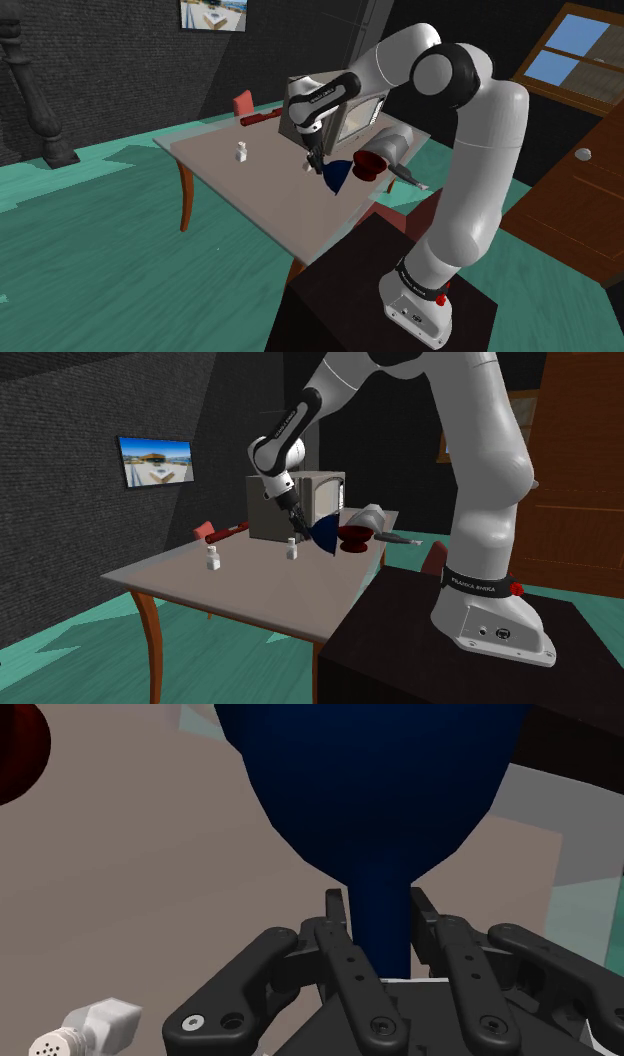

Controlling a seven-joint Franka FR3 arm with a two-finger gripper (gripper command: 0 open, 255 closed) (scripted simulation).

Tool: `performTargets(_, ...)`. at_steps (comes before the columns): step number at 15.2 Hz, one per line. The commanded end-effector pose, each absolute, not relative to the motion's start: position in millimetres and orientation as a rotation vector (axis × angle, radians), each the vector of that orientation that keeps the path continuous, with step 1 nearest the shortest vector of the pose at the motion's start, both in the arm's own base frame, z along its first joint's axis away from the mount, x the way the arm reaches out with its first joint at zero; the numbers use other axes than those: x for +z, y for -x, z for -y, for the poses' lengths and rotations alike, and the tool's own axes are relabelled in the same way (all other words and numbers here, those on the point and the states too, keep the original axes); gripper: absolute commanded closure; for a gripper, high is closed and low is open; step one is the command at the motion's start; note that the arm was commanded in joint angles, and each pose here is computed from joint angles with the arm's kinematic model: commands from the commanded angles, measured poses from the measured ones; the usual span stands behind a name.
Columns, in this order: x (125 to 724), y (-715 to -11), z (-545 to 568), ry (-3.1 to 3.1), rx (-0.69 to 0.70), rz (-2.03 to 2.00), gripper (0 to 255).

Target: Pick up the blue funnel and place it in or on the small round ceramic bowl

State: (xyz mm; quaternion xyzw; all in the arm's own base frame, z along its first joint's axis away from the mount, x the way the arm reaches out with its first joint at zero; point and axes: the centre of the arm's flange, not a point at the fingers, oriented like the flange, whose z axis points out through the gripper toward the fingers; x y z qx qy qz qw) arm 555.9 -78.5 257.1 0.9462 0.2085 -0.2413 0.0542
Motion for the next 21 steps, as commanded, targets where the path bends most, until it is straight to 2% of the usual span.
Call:
performTargets(1, 264.1, -555.6, 77.8, -2.874, -0.733, -0.633, 255)
performTargets(21, 253.0, -561.0, 341.5, -2.874, -0.733, -0.633, 255)
